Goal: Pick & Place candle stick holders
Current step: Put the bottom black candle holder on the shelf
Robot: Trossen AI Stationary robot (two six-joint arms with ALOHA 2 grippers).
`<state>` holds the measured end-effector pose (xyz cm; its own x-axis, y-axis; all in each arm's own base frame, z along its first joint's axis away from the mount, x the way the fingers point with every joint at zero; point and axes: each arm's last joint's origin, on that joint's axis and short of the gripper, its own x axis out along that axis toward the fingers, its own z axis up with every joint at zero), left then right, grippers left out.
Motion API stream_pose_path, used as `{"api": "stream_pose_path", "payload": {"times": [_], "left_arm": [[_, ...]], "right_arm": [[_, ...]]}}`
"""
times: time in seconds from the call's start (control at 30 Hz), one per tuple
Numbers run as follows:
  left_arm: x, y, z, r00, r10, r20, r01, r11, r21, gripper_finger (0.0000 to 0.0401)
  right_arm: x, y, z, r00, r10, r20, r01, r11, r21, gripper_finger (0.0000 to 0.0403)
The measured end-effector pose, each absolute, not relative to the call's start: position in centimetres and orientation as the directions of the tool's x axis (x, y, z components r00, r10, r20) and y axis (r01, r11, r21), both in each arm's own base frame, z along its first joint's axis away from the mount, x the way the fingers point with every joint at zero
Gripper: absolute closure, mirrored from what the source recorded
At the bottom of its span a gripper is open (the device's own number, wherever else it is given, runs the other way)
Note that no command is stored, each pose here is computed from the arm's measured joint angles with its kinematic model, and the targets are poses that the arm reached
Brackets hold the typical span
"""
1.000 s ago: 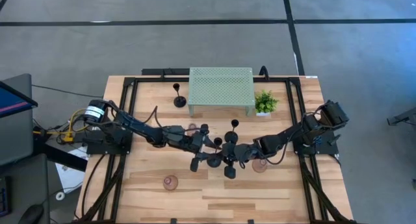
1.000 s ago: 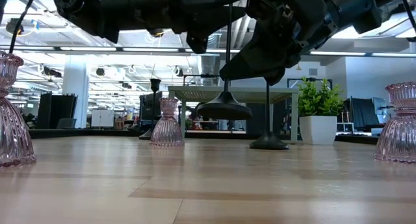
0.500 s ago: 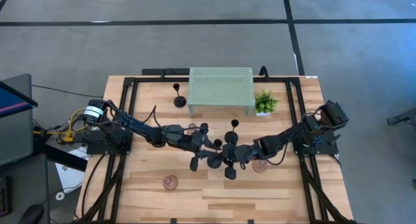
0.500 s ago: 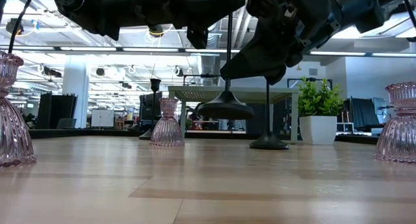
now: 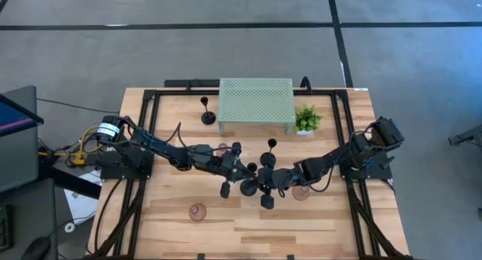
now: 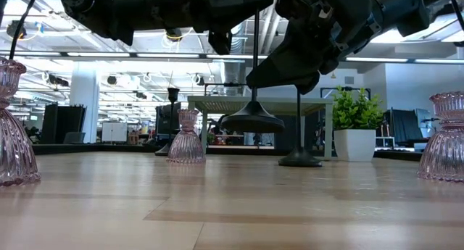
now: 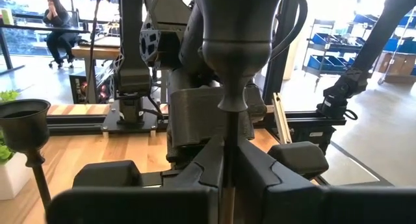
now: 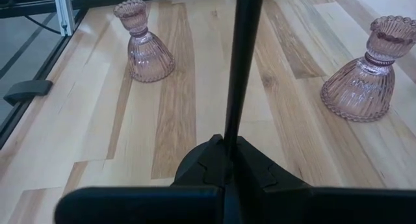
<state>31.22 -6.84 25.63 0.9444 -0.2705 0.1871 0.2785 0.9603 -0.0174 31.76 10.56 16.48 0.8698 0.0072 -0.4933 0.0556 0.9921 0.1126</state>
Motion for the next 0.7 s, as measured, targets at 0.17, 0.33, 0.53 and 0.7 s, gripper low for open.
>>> {"api": "stream_pose_path", "payload": {"times": [0.17,0.33,0.53,0.7], "left_arm": [[31.21,-6.85,25.63,0.944,-0.272,0.187,0.28,0.96,-0.017,0.0376],[31.21,-6.86,25.62,0.943,-0.274,0.186,0.282,0.959,-0.015,0.0386],[31.21,-6.92,25.46,0.944,-0.283,0.172,0.29,0.957,-0.016,0.0379],[31.24,-6.91,25.27,0.947,-0.282,0.154,0.288,0.957,-0.018,0.0384]], "right_arm": [[31.76,10.56,16.48,0.87,0.01,-0.494,0.054,0.992,0.115,0.04],[31.76,10.58,16.47,0.869,0.013,-0.494,0.053,0.991,0.121,0.0372],[31.56,10.98,16.57,0.869,0.023,-0.495,0.042,0.992,0.12,0.0327],[30.85,11.12,17.41,0.85,0.074,-0.522,0.0,0.99,0.14,0.0315]]}}
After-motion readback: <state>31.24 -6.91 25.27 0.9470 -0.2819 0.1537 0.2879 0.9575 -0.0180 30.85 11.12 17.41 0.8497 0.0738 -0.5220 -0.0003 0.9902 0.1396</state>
